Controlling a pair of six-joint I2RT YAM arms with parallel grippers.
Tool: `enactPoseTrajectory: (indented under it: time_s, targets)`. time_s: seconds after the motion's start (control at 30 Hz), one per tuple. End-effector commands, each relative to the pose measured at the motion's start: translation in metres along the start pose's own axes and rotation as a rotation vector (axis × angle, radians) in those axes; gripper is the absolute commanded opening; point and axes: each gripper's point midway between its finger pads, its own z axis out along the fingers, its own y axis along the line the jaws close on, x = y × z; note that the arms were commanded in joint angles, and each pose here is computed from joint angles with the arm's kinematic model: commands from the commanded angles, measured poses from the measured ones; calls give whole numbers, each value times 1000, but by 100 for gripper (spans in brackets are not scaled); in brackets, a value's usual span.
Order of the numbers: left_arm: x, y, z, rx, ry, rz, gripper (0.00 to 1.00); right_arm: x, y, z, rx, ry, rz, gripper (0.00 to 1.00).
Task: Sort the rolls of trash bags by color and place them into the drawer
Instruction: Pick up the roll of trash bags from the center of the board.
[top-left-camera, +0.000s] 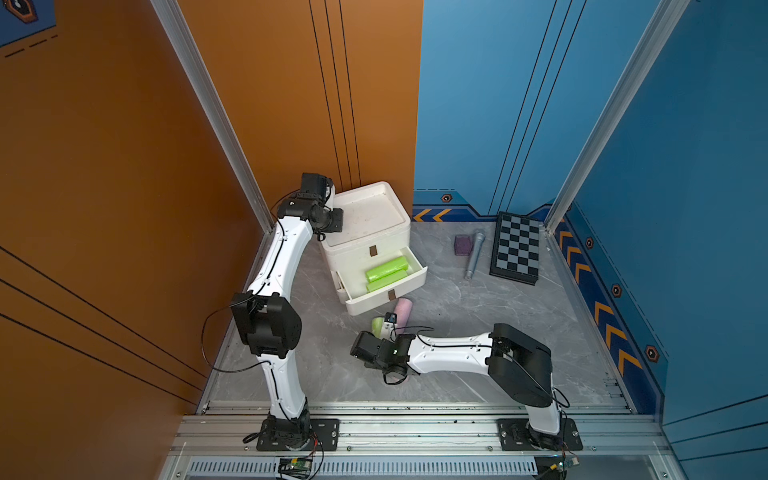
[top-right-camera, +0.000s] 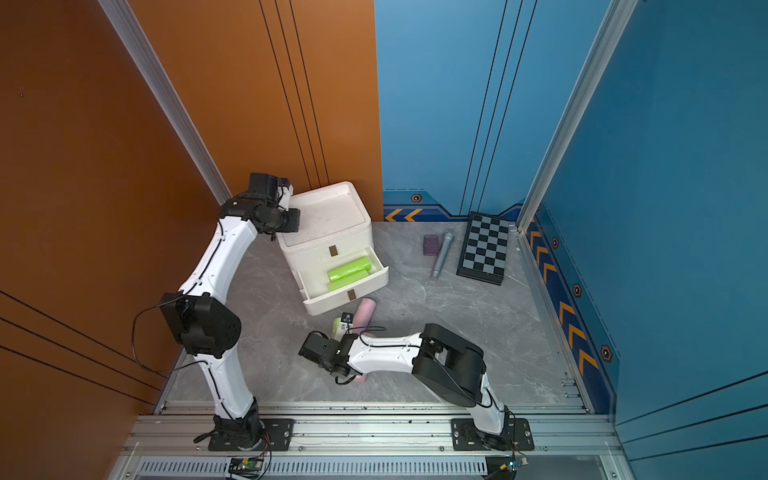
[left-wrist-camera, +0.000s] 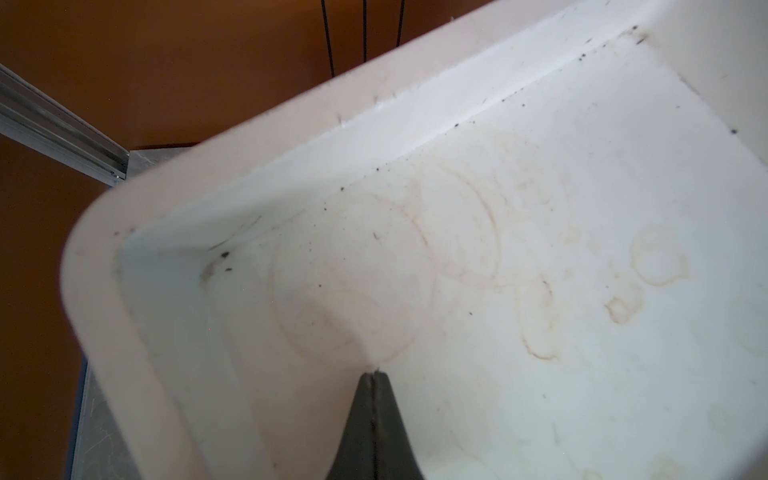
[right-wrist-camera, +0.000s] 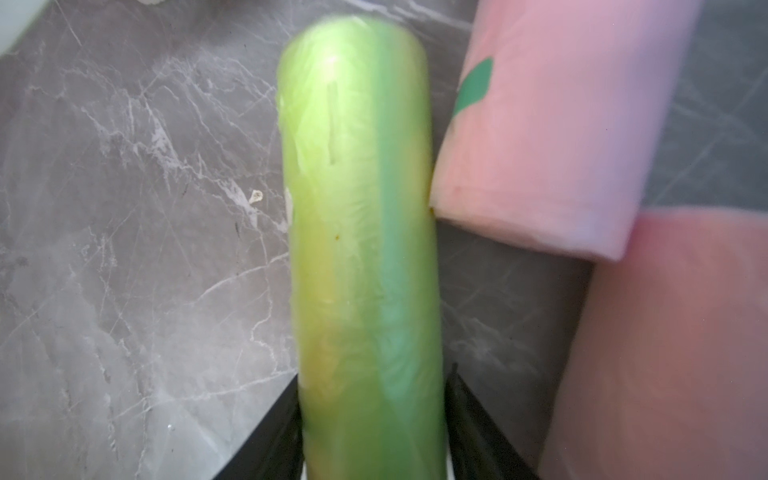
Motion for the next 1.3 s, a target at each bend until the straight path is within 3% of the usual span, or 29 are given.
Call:
enactPoseTrajectory:
  time_s: [0.0,0.37,0.73,1.07,1.27]
  targets:
    - [121,4,37,-1,466,-16,0,-8,-9,-4,16,25,-36,57]
    - [121,7,35,-6,465,-19,0,-29,-8,14,9,75,-57,62]
    - [122,7,39,-4,472,-23,0,-44,-2,8,-14,65,-71,78]
    - [122,8,38,-7,469,-22,0,-58,-4,21,17,39,-79,77]
    - [122,8,39,-8,473,-22,0,-55,-13,42,58,58,-78,67]
